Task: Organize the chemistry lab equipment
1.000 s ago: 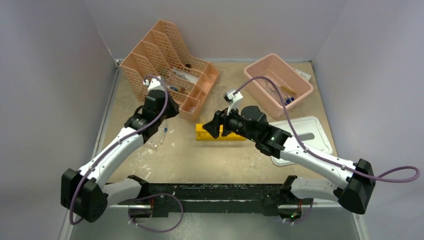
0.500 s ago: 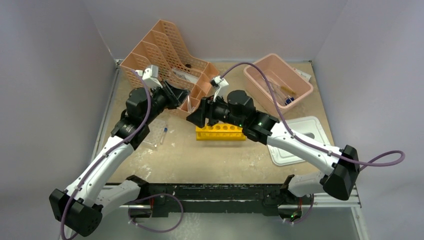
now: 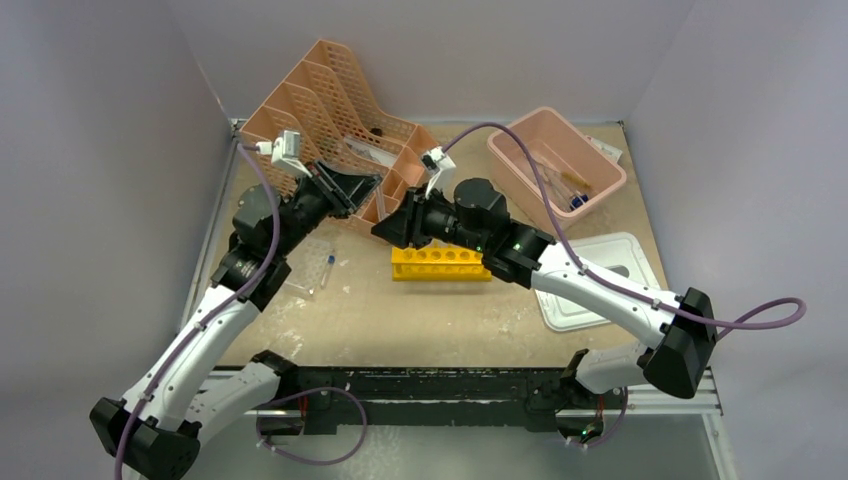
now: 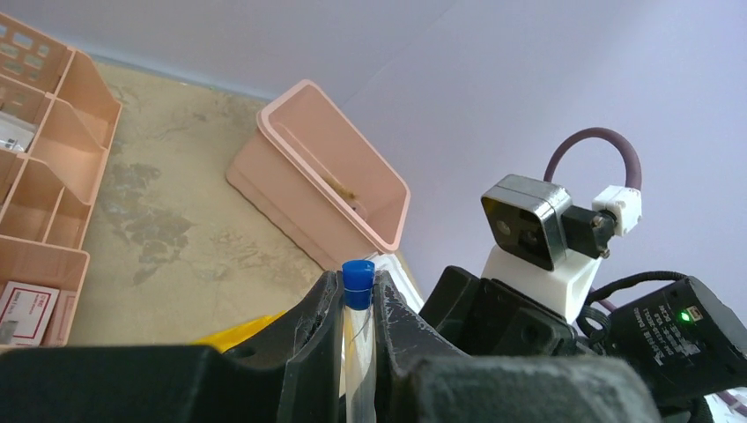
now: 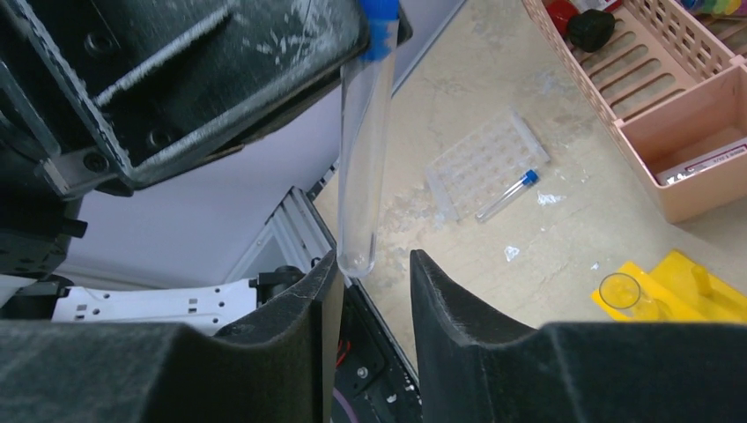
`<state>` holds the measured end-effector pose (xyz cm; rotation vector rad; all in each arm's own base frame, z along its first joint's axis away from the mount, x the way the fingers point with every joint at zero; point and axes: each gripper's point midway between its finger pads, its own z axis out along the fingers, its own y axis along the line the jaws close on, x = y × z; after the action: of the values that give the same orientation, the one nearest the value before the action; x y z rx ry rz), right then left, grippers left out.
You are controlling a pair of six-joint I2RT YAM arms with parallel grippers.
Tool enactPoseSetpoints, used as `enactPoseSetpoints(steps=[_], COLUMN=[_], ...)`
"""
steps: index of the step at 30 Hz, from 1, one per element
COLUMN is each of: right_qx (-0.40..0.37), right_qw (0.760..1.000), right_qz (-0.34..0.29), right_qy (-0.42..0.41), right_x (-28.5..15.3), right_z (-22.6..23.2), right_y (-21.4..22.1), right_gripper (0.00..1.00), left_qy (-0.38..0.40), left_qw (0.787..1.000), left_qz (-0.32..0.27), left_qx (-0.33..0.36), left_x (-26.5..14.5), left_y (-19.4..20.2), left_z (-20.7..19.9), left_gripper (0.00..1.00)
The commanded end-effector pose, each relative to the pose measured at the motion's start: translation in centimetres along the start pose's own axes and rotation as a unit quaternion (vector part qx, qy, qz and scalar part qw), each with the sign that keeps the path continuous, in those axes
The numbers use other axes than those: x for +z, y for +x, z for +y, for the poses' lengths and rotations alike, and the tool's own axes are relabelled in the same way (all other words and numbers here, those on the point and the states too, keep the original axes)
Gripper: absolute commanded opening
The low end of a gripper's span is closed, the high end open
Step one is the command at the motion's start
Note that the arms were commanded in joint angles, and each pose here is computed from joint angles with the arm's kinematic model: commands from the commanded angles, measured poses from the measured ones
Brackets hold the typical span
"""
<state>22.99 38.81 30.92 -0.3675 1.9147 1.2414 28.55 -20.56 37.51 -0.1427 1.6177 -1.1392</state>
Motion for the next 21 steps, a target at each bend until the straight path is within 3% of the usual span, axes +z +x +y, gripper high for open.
enactPoseSetpoints(steps=[1,12,15,17,21], right_qx=[0.003,-0.037,-0.059,-0.077,-0.145], right_qw=[0.998,0.995,0.995,0.995,0.988], right_qz=[-0.051,-0.062,-0.058,-0.052,-0.045], right_qy=[-0.029,-0.066,-0.056,-0.046,-0.036], right_x=[-0.3,-0.2,0.1,0.2,-0.1], right_z=[2.2,3.3,2.9,2.3,0.9], right_y=[-3.4,-3.7,-3.6,-3.4,-2.4], right_gripper=[0.34,0.36,0.24,0.16,0.13], left_qy=[0.026,0.009,0.009,0.004,-0.033], left_qw=[1.0,1.0,1.0,1.0,0.999], left_qz=[-0.014,-0.008,-0.008,-0.005,0.018], left_qx=[0.001,0.006,0.004,-0.003,-0.025], left_x=[-1.2,-1.9,-2.0,-2.1,-2.6], left_y=[-0.5,-0.2,-0.2,-0.3,-0.4], left_z=[-1.2,-0.6,-0.7,-0.8,-0.8], left_gripper=[0.03,0.04,0.04,0.12,0.39])
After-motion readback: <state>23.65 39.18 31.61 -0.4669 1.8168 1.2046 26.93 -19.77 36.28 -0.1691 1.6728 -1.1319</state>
